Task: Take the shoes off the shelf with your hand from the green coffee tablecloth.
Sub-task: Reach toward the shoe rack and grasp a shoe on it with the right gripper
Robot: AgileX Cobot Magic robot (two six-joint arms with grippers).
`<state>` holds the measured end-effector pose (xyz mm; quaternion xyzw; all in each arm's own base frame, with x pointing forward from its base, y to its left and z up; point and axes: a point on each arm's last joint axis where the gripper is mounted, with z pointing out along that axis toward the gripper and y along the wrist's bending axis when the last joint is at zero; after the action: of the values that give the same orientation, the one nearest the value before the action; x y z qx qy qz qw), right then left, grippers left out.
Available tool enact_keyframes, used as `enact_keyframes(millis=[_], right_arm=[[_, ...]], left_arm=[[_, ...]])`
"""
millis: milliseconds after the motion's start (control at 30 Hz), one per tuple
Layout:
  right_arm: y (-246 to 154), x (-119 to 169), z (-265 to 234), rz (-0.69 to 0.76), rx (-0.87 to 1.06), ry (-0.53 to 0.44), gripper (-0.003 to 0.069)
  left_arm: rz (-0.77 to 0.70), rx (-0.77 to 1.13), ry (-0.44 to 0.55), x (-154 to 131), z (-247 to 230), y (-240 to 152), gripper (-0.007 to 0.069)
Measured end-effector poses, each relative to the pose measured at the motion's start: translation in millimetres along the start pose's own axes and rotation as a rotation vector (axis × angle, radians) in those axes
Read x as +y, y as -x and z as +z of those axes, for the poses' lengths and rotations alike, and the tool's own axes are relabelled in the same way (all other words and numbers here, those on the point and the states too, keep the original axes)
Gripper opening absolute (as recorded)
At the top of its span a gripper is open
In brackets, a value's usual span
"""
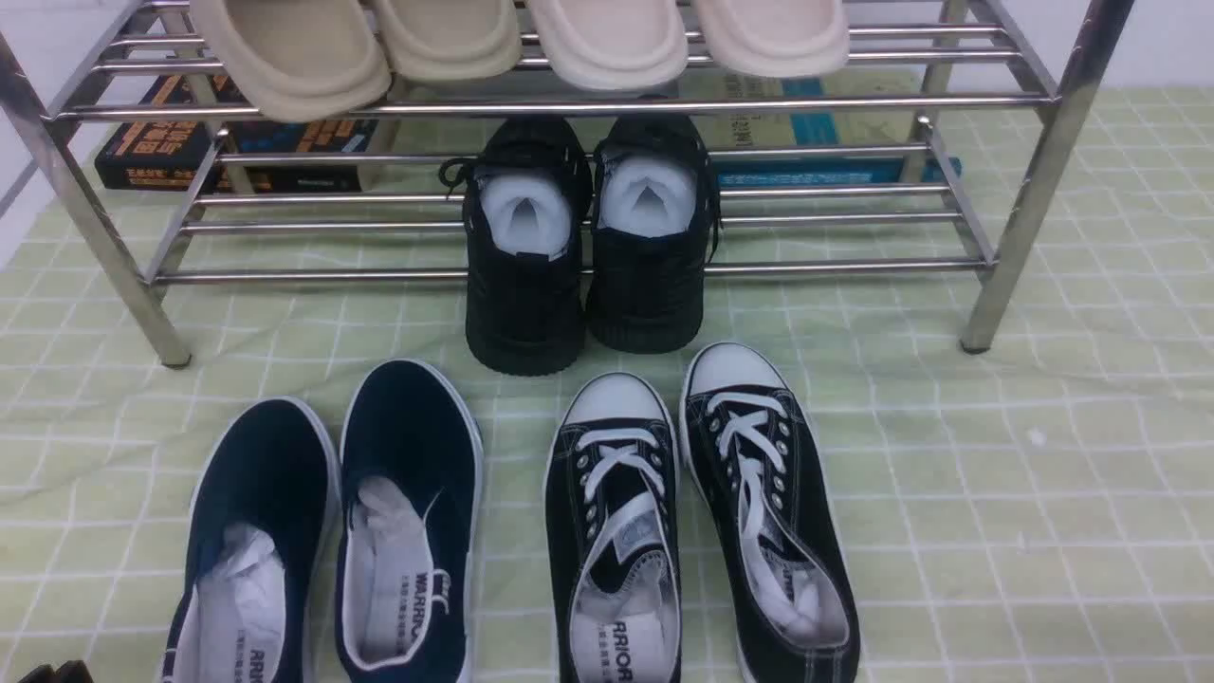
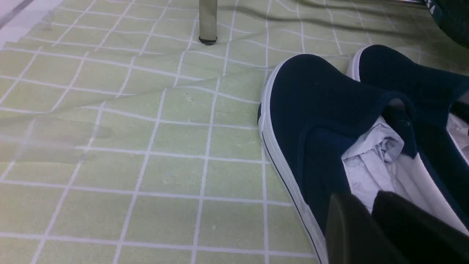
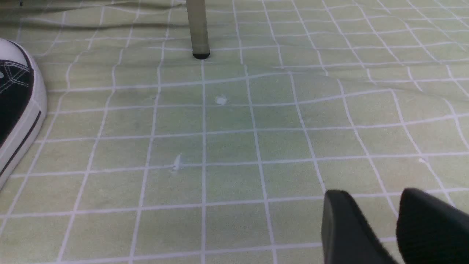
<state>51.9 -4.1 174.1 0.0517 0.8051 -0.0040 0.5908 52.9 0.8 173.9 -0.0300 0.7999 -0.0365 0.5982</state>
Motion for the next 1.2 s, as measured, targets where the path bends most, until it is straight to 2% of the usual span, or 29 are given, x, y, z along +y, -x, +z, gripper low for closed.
enact_keyframes(millis=[1033, 1100, 1167, 1200], right_arm=[[0.1, -0.8, 0.0, -0.021, -0.001, -0.008, 0.024], [0.8, 0.5, 0.0, 0.042, -0.008, 0.006, 0.024], [1.2, 5.0, 0.0, 0.277, -0.008, 0.057, 0.024], [1.7, 8.8, -0.1, 0.459, -0.003, 0.101, 0.024]], left_arm=[[0.0, 0.0, 0.0, 0.0, 0.0, 0.0, 0.0146], [0.0, 0.0, 0.0, 0.0, 0.0, 0.0, 0.0146], [0.0, 0.0, 0.0, 0.0, 0.0, 0.0, 0.0146], [0.0, 0.0, 0.0, 0.0, 0.0, 0.0, 0.0148]])
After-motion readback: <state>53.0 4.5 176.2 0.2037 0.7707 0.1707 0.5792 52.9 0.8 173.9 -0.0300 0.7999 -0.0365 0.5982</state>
